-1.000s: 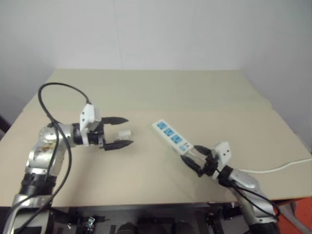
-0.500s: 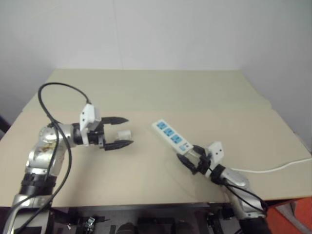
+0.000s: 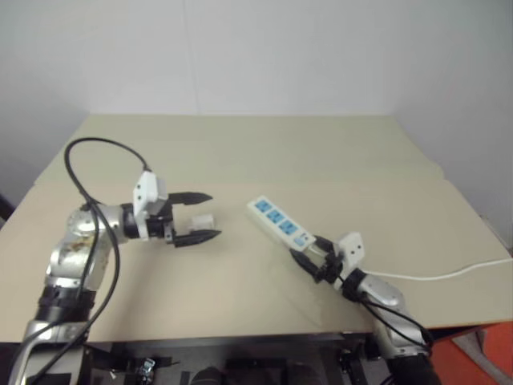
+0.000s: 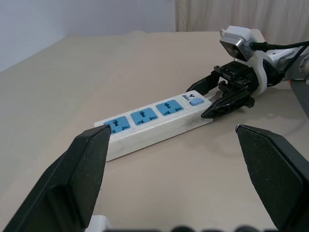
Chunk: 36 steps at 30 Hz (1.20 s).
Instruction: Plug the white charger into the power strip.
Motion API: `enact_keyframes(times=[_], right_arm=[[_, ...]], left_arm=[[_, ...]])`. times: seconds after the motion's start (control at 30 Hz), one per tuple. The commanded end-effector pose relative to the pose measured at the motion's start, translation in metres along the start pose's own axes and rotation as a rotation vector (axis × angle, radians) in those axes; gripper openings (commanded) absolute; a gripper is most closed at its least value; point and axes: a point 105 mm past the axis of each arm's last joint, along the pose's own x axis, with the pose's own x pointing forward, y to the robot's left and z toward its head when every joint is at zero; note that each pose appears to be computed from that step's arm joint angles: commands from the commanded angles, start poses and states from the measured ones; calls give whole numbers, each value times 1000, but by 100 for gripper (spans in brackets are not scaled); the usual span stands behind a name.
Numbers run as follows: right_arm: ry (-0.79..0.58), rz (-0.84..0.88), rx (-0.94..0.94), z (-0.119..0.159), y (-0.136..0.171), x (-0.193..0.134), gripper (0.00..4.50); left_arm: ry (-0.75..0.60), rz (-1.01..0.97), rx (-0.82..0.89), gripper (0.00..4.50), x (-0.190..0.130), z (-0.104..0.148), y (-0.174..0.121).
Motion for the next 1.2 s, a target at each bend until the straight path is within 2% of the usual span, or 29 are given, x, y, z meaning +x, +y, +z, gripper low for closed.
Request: enact_keyframes(times=[0.03,0.23,0.43,0.6,0.73,0.8,0.97,1.2], right_arm=[[10,178,-59,2,17,-6,342],[38,441,-94,10,18,-22,342],[83,614,-124,12,14,-19,342],[112,723,-114,8,15,-7,342],[131,764,-137,5,20,10,342],[123,768,-145,6,22,16,342],[125,765,-147,4,25,22,342],[136,760,-152,-3,29,20,342]], left_arm=[[-12,0,77,450,5,16,5],[31,45,103,450,13,22,23],[106,154,175,450,37,34,48],[326,187,179,450,45,31,73],[692,120,170,450,45,10,88],[795,72,149,450,48,7,90],[931,42,128,450,58,-3,96],[1027,-73,86,450,71,-19,85]])
